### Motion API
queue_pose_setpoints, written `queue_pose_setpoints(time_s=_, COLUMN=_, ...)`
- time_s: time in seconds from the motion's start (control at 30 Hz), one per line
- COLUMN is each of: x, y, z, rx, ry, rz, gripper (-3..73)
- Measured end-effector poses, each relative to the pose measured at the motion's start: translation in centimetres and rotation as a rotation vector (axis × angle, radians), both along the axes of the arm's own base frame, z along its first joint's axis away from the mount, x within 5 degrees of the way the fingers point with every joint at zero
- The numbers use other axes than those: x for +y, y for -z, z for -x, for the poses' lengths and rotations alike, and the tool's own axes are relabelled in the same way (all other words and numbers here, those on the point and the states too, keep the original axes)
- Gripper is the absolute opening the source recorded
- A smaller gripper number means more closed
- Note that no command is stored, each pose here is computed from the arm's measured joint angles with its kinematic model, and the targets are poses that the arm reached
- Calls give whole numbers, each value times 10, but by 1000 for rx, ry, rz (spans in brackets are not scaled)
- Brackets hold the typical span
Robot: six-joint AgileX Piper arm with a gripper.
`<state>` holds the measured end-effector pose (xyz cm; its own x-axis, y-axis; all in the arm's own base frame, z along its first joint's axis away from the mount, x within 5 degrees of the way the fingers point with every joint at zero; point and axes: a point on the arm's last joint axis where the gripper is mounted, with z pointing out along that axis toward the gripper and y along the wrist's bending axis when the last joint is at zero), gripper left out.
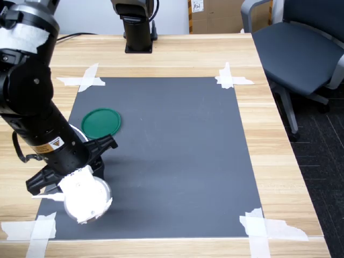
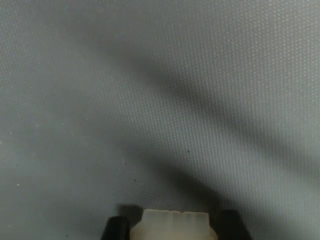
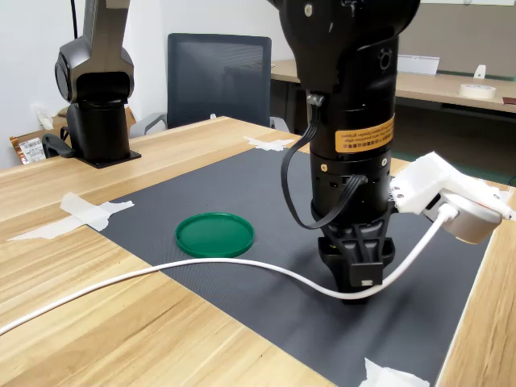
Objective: Grasp a white terminal and put it in the green lid.
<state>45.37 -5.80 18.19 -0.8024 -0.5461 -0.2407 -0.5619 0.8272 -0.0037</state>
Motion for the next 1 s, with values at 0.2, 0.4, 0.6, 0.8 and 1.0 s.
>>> queue_pose_setpoints(time_s=0.2, x=0, y=-1, z=0, rx=7, ry=-2, rz=-2, gripper=310)
queue_pose_setpoints(time_s=0.4, x=1, y=-20, z=2, rx=-13, ry=-9, rz=0, gripper=310)
queue_pose_setpoints(time_s=0.6, x=2, y=-56, z=10, rx=-88, ry=-9, rz=13, gripper=310)
queue_pose_setpoints(time_s=0.8, x=3, y=-88, z=19, rx=-156, ry=-9, rz=24, gripper=310)
queue_pose_setpoints(time_s=1.0, x=5, y=-116, z=34, rx=-180, ry=-16, rz=28, gripper=310)
